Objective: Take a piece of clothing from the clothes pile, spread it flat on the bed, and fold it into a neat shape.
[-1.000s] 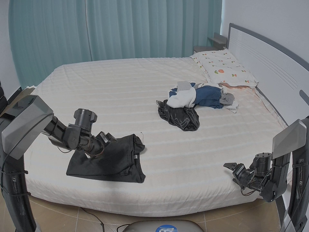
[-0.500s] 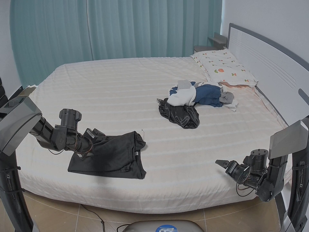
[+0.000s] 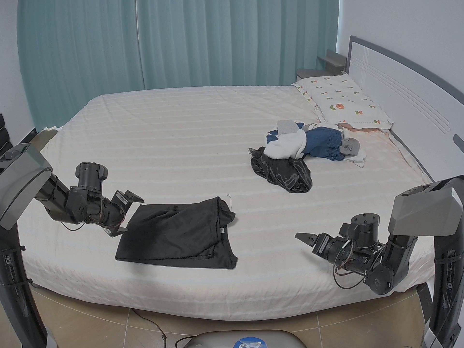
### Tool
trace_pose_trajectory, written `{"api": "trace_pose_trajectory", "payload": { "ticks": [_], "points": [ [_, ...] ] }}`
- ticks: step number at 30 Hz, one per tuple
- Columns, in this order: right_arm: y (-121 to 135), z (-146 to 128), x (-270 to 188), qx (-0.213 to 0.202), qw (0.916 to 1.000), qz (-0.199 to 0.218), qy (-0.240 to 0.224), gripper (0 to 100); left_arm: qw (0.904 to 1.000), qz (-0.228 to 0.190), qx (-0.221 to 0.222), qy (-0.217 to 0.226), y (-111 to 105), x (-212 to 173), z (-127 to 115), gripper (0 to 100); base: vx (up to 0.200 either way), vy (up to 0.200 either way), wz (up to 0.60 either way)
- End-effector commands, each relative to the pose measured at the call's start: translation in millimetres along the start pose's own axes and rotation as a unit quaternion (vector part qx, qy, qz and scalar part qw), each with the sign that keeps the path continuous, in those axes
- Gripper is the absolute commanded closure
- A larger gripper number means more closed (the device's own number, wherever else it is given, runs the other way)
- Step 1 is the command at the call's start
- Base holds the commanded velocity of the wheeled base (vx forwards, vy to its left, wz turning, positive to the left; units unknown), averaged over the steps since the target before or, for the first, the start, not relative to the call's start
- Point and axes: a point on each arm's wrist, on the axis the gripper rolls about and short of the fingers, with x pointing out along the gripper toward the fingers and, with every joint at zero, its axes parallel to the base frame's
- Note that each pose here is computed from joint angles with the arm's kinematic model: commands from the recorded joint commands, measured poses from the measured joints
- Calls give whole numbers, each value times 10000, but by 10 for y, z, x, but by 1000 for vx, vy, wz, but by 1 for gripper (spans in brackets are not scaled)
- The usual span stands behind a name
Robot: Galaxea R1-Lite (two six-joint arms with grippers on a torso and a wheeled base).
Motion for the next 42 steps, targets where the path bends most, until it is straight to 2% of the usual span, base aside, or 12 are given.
{"api": "trace_pose_trajectory", "payload": {
  "ticks": [1, 25, 34, 42],
  "points": [
    [143, 83, 131, -60, 9998, 190, -89, 0, 10000, 14, -57, -32, 36, -14, 48, 0, 0, 200, 0],
    [198, 184, 215, -61, 9992, 312, -259, 0, 9999, 65, -115, -49, 88, 5, 86, 0, 0, 200, 0],
    [205, 201, 225, -62, 9990, 328, -286, 0, 9999, 83, -128, -25, 106, 13, 83, 0, 0, 0, 0],
    [210, 222, 270, -78, 9989, 348, -319, 0, 9998, 128, -154, 80, 149, 63, 66, 0, 150, 0, 0]
  ]
}}
